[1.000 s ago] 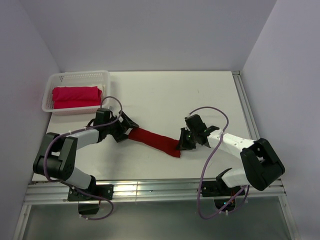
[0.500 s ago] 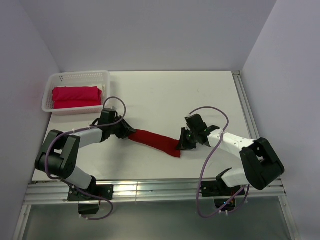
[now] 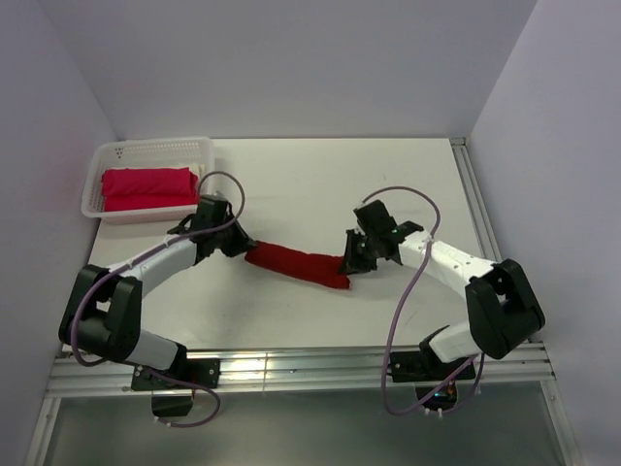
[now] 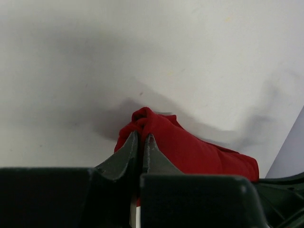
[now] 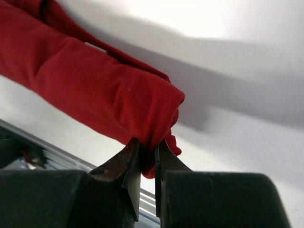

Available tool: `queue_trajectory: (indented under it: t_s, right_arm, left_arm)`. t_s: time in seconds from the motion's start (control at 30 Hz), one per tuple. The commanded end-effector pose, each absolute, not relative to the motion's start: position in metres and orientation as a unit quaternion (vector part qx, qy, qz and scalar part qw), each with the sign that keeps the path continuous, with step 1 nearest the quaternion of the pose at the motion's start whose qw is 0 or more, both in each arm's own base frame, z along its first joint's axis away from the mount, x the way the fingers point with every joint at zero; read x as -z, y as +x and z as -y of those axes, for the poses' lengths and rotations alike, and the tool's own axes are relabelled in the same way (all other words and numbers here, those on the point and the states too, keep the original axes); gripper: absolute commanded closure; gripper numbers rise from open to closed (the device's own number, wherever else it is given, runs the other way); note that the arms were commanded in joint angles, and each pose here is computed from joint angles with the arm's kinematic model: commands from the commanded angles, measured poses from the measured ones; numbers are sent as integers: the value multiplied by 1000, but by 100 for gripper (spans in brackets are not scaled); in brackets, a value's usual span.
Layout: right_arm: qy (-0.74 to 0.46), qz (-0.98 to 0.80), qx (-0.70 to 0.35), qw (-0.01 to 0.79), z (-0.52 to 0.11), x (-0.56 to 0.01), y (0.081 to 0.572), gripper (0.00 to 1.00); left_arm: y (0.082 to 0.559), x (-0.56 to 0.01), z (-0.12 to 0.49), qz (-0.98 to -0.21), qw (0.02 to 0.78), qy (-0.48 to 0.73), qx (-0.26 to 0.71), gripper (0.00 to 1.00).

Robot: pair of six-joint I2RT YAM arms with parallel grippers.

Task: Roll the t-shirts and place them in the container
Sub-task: Place the rolled tshirt into the container

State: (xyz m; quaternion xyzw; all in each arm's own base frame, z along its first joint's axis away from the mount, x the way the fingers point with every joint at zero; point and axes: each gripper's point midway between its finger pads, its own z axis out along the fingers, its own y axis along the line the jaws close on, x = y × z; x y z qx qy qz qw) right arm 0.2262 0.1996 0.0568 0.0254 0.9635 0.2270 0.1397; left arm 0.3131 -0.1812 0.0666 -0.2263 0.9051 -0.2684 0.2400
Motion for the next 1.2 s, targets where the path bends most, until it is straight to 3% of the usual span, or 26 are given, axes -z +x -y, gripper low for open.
queue_trajectory:
  t_s: [0.0, 0.23, 0.57, 0.87, 1.17]
  right_arm:
    - [19, -948, -254, 193, -216, -104, 263, 100]
    - [15, -929, -294, 225, -243, -162, 303, 100]
    - [39, -888, -382, 251, -301, -207, 369, 100]
    - [-21, -855, -451, 256, -392, -238, 392, 100]
    - [-45, -839, -479, 255, -419, -244, 386, 100]
  left_arm:
    - [345, -134, 176, -887, 321, -206, 259, 100]
    - [368, -192, 156, -875, 366, -208, 238, 100]
    - [430, -243, 72, -830, 451, -262, 197, 100]
    - [479, -193, 1, -822, 443, -318, 163, 100]
    - [510, -135, 0, -850, 389, -314, 167, 100]
